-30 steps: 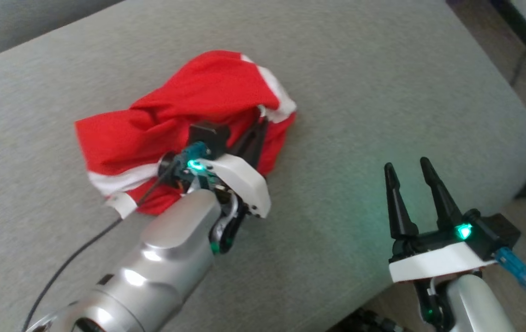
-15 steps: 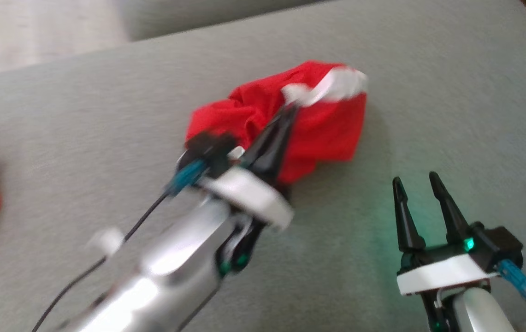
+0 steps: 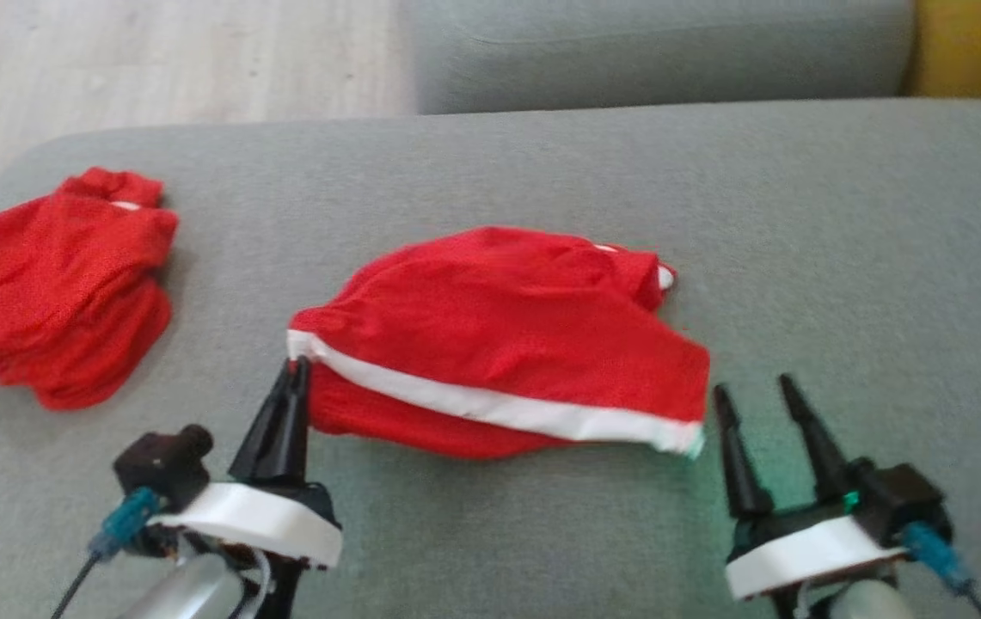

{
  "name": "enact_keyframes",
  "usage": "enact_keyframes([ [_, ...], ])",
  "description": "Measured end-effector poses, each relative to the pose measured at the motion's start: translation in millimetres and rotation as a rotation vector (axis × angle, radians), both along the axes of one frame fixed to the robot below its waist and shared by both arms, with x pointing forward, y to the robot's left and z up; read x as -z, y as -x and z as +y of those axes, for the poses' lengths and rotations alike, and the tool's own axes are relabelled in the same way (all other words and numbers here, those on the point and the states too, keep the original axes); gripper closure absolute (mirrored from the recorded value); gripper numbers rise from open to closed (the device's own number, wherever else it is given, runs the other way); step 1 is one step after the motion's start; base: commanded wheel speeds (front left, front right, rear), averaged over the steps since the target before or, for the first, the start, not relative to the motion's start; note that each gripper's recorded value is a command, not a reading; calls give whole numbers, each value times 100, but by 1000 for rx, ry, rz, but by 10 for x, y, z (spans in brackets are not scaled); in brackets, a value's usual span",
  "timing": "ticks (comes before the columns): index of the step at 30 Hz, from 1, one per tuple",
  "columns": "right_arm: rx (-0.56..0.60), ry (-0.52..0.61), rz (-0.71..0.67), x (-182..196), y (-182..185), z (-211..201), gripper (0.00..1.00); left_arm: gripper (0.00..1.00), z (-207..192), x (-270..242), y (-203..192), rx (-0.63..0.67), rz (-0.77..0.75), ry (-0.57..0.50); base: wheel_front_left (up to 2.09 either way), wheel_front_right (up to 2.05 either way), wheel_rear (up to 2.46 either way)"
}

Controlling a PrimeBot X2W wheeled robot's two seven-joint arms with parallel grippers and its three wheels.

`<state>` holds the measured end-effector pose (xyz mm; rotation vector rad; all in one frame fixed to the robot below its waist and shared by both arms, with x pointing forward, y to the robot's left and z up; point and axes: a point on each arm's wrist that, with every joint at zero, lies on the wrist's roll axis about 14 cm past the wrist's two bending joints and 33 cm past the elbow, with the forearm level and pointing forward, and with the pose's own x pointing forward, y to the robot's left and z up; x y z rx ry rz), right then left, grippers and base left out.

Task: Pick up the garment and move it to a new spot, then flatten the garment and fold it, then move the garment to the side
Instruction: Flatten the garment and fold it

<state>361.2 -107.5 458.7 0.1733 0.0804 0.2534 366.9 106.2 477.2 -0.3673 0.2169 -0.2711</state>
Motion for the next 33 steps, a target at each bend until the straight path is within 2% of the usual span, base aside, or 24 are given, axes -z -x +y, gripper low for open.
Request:
enact_keyframes([
  [9, -174, 3, 185, 530, 357, 479, 0, 100, 324, -27, 74, -87, -17, 0, 0, 0, 0],
  [14, -242, 34, 266, 765, 528, 575, 0, 100, 355, -21, 69, -89, -22, 0, 0, 0, 0],
  [18, -261, 39, 284, 812, 546, 619, 0, 100, 373, -10, 61, -93, -23, -2, 0, 0, 0],
  [20, -270, 41, 274, 789, 504, 646, 8, 100, 378, 4, 59, -95, -19, -2, 0, 0, 0],
  [21, -274, 40, 269, 777, 483, 659, 24, 100, 375, 7, 60, -91, -20, -3, 0, 0, 0],
  [22, -277, 40, 264, 764, 465, 672, 29, 100, 376, 11, 60, -89, -21, -7, 0, 0, 0],
  [23, -280, 37, 263, 759, 456, 684, 47, 100, 378, 15, 61, -90, -20, -7, 0, 0, 0],
  [25, -291, 40, 266, 768, 466, 711, 62, 100, 382, 24, 61, -91, -18, -9, 0, 0, 0],
  [26, -299, 43, 272, 785, 479, 726, 79, 100, 383, 30, 61, -91, -16, -9, 0, 0, 0],
  [27, -304, 44, 276, 797, 487, 736, 84, 100, 383, 34, 60, -91, -15, -9, 0, 0, 0],
  [29, -306, 40, 279, 801, 483, 745, 100, 100, 384, 42, 58, -91, -12, -9, 0, 0, 0],
  [33, -305, 50, 288, 835, 480, 718, 100, 100, 377, 53, 50, -89, -9, -9, 0, 0, 0],
])
